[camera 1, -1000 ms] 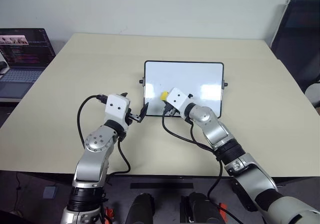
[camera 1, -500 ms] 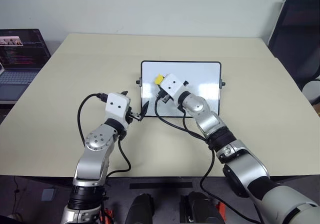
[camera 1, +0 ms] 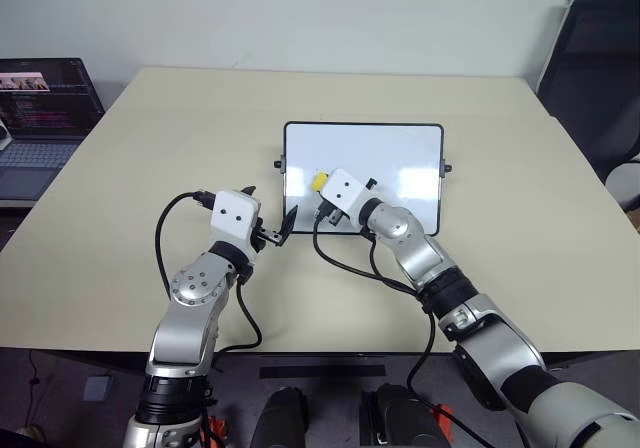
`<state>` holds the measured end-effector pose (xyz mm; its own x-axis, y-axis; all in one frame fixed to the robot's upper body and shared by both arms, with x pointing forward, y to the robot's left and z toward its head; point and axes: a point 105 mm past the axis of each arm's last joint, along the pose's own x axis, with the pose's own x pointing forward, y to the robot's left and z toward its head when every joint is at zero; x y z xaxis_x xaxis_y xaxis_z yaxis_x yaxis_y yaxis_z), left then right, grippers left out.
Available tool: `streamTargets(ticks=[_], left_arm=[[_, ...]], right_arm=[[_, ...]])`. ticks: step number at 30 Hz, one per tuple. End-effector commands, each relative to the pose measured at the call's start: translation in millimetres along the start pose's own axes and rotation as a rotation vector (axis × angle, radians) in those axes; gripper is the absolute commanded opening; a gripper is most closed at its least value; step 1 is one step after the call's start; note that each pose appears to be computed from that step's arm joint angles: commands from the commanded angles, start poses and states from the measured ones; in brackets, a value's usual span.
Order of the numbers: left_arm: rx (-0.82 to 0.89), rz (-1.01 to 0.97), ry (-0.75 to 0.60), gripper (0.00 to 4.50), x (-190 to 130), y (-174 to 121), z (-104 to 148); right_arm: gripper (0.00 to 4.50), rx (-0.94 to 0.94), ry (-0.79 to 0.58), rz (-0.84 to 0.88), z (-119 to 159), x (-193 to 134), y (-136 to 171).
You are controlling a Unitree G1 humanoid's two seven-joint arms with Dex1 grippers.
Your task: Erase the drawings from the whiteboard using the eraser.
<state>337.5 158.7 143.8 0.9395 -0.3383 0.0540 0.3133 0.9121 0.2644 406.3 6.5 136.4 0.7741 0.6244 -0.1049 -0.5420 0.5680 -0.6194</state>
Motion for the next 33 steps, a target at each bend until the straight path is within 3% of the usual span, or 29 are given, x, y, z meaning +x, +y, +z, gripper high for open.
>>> streamTargets(ticks=[1, 6, 18, 22, 25, 33], left_arm=[[0.012, -0.013, -0.058, 4.5, 2.6, -1.7, 12.9], [0.01, -0.04, -0.066, 4.5, 9.0, -4.4, 12.4], [0.011, -0.048, -0.077, 4.5, 13.0, -4.7, 12.7], [0.012, -0.033, -0.074, 4.5, 9.4, -2.9, 12.9], [0.012, -0.022, -0.072, 4.5, 6.9, -2.2, 13.1], [0.011, -0.001, -0.073, 4.5, 2.4, -0.9, 16.7]], right_arm=[[1.1, 0.008, 0.068, -0.032, -19.9, -13.3, -10.4], [1.1, 0.037, 0.042, -0.079, -16.4, -21.8, -20.7], [1.1, 0.036, -0.174, -0.158, 52.8, 8.1, -36.6], [1.1, 0.031, -0.19, -0.142, 64.5, 19.2, -33.0], [1.1, 0.006, -0.166, -0.106, 63.0, 25.5, -23.4], [1.1, -0.064, 0.049, 0.011, 14.5, 24.8, -1.4]])
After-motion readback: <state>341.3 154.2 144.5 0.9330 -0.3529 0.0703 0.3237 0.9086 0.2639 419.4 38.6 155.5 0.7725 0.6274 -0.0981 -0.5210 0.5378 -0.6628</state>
